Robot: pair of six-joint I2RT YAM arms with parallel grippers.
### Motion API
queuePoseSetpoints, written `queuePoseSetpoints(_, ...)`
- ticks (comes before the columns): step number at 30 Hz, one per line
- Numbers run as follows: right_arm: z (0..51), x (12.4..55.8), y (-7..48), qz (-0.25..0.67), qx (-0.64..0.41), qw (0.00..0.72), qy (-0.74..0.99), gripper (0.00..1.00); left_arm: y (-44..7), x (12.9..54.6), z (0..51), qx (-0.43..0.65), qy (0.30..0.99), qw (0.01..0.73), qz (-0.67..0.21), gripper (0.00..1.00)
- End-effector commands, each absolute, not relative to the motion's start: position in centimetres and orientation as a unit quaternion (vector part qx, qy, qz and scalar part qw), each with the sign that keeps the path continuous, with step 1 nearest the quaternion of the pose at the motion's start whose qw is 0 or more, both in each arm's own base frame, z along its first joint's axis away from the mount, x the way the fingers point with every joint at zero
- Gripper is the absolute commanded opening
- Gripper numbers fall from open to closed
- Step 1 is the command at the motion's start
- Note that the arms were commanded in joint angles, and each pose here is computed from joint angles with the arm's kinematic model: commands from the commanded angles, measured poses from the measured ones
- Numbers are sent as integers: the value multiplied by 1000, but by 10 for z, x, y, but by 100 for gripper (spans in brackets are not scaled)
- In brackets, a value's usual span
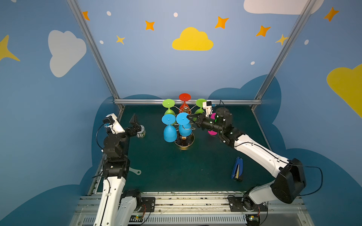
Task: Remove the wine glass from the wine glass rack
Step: 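Pull the blue glass off the rack toward the robot with the right gripper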
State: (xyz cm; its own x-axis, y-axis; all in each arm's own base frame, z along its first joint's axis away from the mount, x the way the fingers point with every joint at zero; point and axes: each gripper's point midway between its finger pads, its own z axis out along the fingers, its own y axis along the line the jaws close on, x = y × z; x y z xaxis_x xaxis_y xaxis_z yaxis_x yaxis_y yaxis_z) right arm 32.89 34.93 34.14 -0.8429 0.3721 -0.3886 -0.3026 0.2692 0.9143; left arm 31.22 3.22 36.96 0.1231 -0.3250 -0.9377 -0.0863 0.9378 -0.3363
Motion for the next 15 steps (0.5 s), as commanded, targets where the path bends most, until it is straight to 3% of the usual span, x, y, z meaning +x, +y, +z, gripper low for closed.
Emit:
queuePoseSetpoints(1, 361, 324, 356, 622, 0, 285, 729, 0, 35, 309, 373, -157, 652, 739, -73, 100)
queuePoseSetpoints(15, 355, 298, 353, 597, -35, 287, 748, 0, 35, 309, 373, -157, 652, 738, -73, 99)
